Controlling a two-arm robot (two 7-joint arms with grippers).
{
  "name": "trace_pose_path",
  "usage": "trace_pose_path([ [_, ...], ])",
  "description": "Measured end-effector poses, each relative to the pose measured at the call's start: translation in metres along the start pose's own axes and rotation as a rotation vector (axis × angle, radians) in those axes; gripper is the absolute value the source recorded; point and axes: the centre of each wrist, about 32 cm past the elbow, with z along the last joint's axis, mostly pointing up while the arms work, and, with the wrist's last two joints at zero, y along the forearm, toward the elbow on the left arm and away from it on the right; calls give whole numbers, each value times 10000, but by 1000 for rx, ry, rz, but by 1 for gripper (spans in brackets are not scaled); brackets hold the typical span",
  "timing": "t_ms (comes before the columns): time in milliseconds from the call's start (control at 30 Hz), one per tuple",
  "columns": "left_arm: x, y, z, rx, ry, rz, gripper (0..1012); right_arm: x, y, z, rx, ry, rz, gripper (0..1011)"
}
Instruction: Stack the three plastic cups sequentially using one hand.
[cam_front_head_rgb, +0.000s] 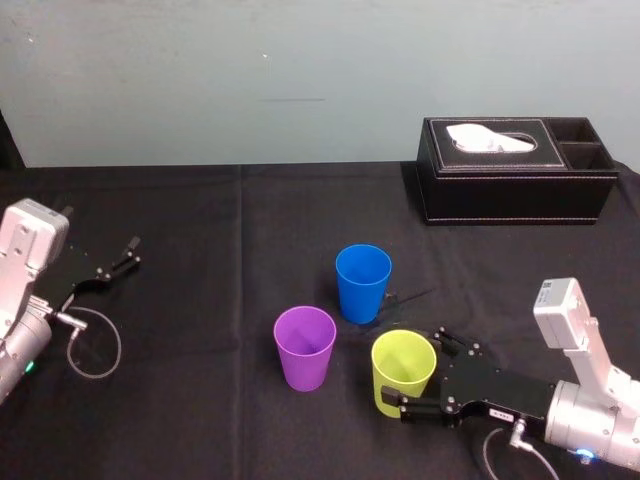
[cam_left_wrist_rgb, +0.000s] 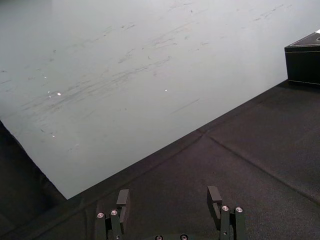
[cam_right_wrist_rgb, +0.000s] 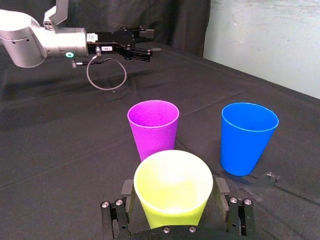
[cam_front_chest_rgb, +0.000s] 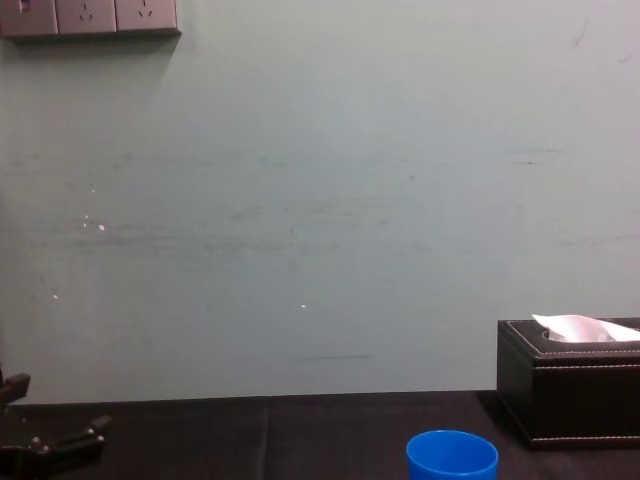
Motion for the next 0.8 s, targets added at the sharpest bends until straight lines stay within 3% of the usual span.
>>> trace_pose_path([
  [300, 0, 0, 0, 0, 0, 0, 1012, -3, 24, 0, -4, 2, -3, 1003],
  [567, 0, 0, 0, 0, 0, 0, 1011, -2, 18, 1, -2, 1, -4, 814],
  [800, 0, 0, 0, 0, 0, 0, 1011, -1, 15, 3, -1, 1, -4, 761],
])
